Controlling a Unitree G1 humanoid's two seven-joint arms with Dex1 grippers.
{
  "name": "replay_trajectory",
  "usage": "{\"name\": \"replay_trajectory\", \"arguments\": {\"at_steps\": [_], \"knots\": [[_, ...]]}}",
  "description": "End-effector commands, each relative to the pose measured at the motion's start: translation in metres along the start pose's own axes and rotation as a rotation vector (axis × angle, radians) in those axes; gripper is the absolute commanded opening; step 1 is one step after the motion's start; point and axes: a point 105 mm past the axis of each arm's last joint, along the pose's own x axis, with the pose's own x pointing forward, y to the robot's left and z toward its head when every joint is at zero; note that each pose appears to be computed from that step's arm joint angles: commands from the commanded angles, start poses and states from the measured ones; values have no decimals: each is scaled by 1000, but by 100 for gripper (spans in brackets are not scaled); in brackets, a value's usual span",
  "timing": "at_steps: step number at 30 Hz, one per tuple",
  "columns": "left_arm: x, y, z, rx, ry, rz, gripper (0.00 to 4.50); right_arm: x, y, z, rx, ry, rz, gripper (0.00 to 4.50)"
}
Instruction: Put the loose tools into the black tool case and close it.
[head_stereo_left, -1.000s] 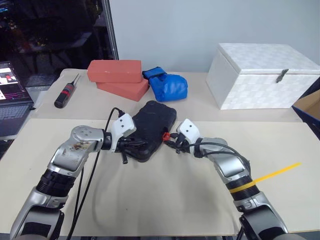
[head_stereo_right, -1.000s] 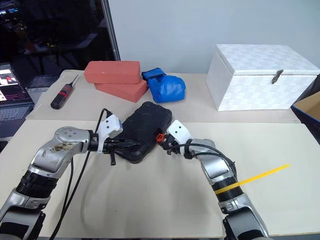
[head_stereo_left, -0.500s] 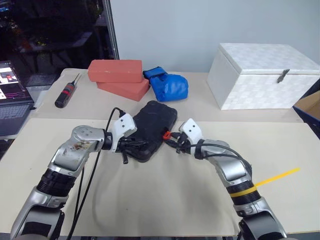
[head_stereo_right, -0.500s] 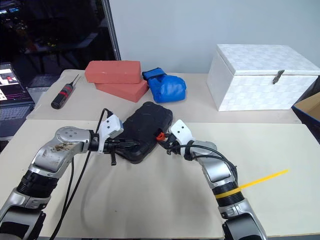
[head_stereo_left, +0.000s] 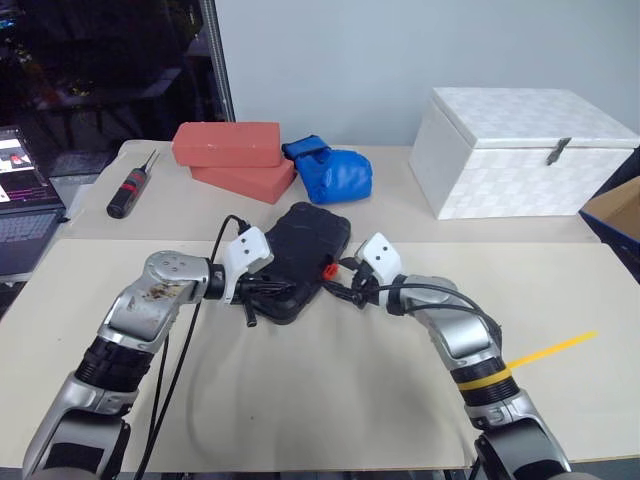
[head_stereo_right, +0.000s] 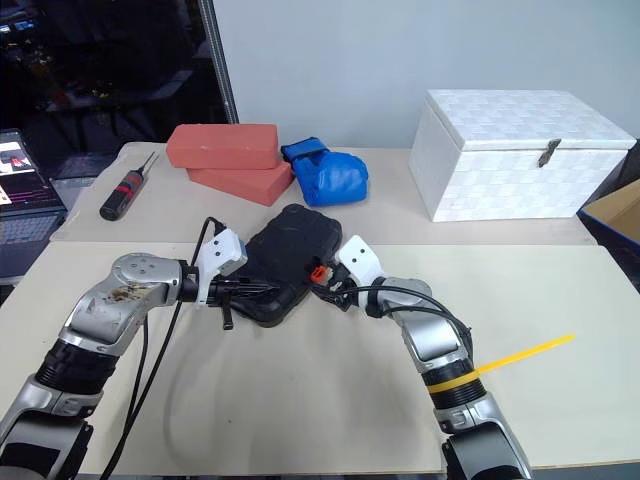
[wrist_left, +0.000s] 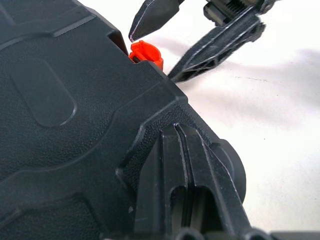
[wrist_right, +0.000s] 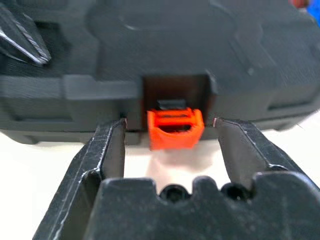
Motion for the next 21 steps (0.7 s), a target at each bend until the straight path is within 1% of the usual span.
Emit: {"name": "replay_trajectory", "arguments": {"at_steps": [1, 3, 4, 7, 8, 10, 11, 12, 13, 17, 21], "knots": [[12, -14, -37, -84, 117, -49, 0, -9, 2, 21, -1, -69, 4, 307], [12, -14, -36, -84, 116, -48, 0, -13, 1, 19, 22, -61, -7, 307], [13, -14, -36, -84, 116, -46, 0, -16, 0, 18, 36, -55, -17, 283], [13, -12, -37, -84, 116, -43, 0, -21, 1, 12, 72, -34, -36, 203], [13, -12, -37, -84, 117, -42, 0, -22, 1, 10, 80, -26, -44, 160], [13, -11, -38, -84, 118, -41, 0, -23, 2, 7, 89, -15, -55, 97], [13, -11, -38, -83, 118, -41, 0, -24, 1, 6, 99, -11, -68, 54], [13, -10, -37, -82, 118, -40, 0, -25, 0, 5, 106, -8, -78, 24], [13, -10, -37, -81, 118, -39, 0, -26, 0, 5, 110, -7, -86, 6], [13, -9, -37, -79, 118, -38, 0, -26, -1, -1, 118, 18, -106, 6], [14, -7, -37, -75, 117, -39, 0, -17, -4, -10, 119, 50, -137, 6]]}}
